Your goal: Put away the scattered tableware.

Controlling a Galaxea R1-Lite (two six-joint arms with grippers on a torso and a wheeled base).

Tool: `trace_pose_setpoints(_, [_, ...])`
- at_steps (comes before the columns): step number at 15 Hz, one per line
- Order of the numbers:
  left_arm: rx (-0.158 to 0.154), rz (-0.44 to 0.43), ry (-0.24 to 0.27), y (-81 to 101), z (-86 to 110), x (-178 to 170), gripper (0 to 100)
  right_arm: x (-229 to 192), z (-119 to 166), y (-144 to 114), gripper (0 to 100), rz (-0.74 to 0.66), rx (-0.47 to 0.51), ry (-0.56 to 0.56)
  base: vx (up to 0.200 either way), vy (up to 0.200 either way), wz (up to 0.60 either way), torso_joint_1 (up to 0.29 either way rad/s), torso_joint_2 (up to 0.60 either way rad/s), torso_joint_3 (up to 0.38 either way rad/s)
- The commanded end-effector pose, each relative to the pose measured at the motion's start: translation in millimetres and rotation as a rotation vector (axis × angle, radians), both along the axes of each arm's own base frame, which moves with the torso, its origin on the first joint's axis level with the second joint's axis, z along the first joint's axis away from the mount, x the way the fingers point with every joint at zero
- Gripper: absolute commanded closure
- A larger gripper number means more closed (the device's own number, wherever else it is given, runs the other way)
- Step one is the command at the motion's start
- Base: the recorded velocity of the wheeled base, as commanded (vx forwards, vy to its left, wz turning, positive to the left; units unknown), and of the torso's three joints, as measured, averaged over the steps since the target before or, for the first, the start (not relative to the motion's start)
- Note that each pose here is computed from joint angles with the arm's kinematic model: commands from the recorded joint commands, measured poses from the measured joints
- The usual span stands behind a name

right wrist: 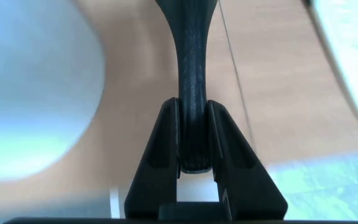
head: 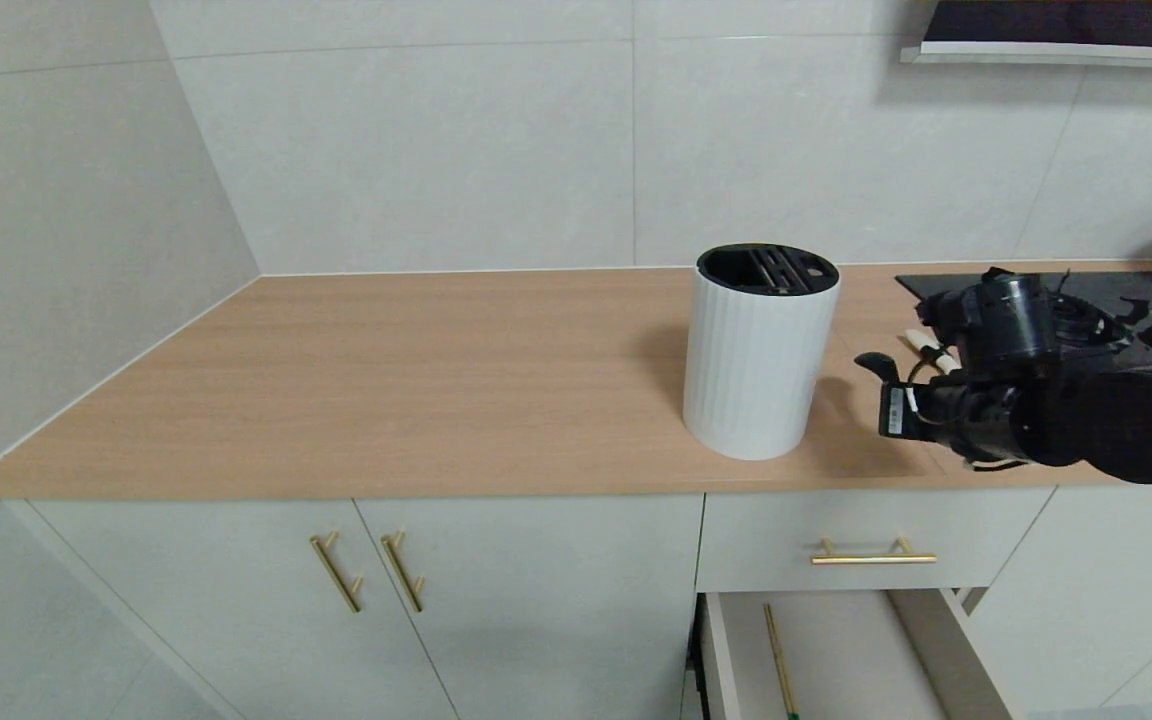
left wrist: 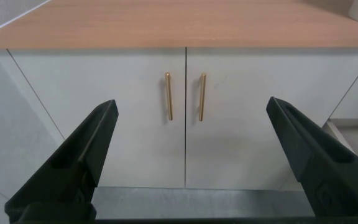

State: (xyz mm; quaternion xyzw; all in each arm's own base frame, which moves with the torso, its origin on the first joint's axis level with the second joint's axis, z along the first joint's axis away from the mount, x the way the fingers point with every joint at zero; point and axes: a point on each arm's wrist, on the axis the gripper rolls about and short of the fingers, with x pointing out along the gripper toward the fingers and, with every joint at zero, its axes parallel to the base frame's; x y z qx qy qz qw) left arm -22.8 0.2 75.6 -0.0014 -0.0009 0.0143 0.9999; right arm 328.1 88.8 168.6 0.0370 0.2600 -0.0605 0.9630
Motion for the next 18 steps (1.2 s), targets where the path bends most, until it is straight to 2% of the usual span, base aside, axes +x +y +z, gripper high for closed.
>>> trace_pose_setpoints(1, [0.0,0.001,0.0,0.0,0.0,0.0,0,-55.1,28.7,-13.6,100,0.035,0.004,-0.065,0.0,0.0,0.0,0.0,0.0,0.0])
trace_pose_setpoints(5, [0.0,0.001,0.0,0.0,0.0,0.0,0,-125.1,34.6,-23.4,100,0.147,0.003,-0.097,0.0,0.0,0.0,0.0,0.0,0.0])
trace_pose_setpoints(8, [0.0,0.001,0.0,0.0,0.0,0.0,0,-164.9,19.1,-24.0,100,0.237,-0.027,-0.077,0.0,0.0,0.0,0.0,0.0,0.0])
trace_pose_setpoints(11, [0.001,0.001,0.0,0.0,0.0,0.0,0,-179.6,5.7,-25.5,100,0.291,-0.082,-0.045,0.0,0.0,0.0,0.0,0.0,0.0])
trace_pose_setpoints(14, [0.0,0.001,0.0,0.0,0.0,0.0,0,-184.3,-3.1,-24.7,100,0.316,-0.091,-0.014,0.0,0.0,0.0,-0.011,0.03,0.019])
trace_pose_setpoints(18, [0.0,0.001,0.0,0.0,0.0,0.0,0,-190.2,-12.3,-26.0,100,0.399,-0.146,0.016,0.0,0.0,0.0,-0.169,0.41,0.231])
